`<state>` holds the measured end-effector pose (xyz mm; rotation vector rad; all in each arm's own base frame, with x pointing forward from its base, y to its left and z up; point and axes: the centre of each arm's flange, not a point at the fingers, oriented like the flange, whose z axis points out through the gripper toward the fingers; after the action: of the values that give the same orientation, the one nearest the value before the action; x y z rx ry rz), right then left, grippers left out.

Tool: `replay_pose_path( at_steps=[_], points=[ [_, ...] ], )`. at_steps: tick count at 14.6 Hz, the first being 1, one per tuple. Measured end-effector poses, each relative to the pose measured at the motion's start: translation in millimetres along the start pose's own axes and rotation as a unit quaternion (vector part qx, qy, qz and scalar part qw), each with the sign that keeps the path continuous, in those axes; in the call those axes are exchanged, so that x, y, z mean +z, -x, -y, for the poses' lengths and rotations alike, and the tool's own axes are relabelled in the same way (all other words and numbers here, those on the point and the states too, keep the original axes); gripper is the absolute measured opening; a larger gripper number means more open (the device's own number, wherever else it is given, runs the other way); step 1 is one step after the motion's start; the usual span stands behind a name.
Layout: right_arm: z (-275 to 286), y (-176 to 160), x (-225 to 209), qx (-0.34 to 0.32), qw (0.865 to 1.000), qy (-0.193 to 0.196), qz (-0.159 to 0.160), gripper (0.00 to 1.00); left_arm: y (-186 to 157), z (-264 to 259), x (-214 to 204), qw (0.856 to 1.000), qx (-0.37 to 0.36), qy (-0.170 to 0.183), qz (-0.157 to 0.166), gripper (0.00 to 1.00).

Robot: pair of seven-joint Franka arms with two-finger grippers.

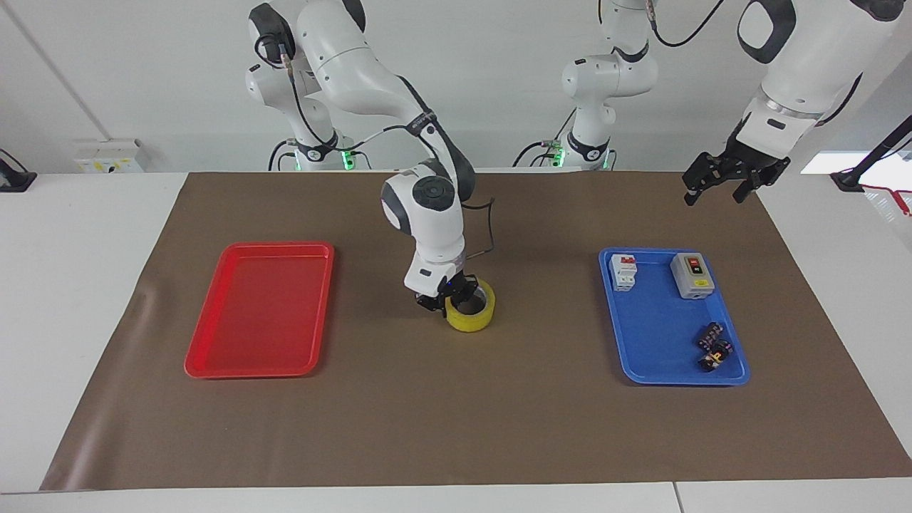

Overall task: Place and move tape with both arms
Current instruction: 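Carry the tape with the right gripper into the red tray, then lower the tape into the red tray and open the right gripper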

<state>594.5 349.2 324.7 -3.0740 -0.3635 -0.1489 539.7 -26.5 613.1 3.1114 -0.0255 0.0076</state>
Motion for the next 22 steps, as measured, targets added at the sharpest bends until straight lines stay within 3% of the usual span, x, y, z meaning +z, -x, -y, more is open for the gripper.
replay_pose_path(
  at_steps=[5,8,10,15,19,22],
  points=[
    [-89,-25,-89,0.056,0.998,0.010,0.001,0.22,2,-2,0,1.000,0.006,0.002,0.007,1.00],
    [-173,-16,-141,0.050,0.999,0.019,0.013,0.22,1,1,1,1.000,0.004,0.002,0.008,1.00],
    [-226,-5,-152,0.039,0.999,0.022,0.020,0.22,1,1,2,1.000,0.004,0.002,0.009,1.00],
    [-333,37,-122,0.003,0.999,0.020,0.050,0.22,1,-3,3,1.000,0.013,0.002,0.010,1.00],
    [-387,87,-74,-0.028,0.999,0.026,0.030,0.22,1,-3,3,1.000,0.013,0.002,0.012,1.00],
    [-383,115,-51,-0.034,0.999,0.028,0.022,0.22,1,0,3,1.000,0.010,0.002,0.012,1.00]
  ],
)
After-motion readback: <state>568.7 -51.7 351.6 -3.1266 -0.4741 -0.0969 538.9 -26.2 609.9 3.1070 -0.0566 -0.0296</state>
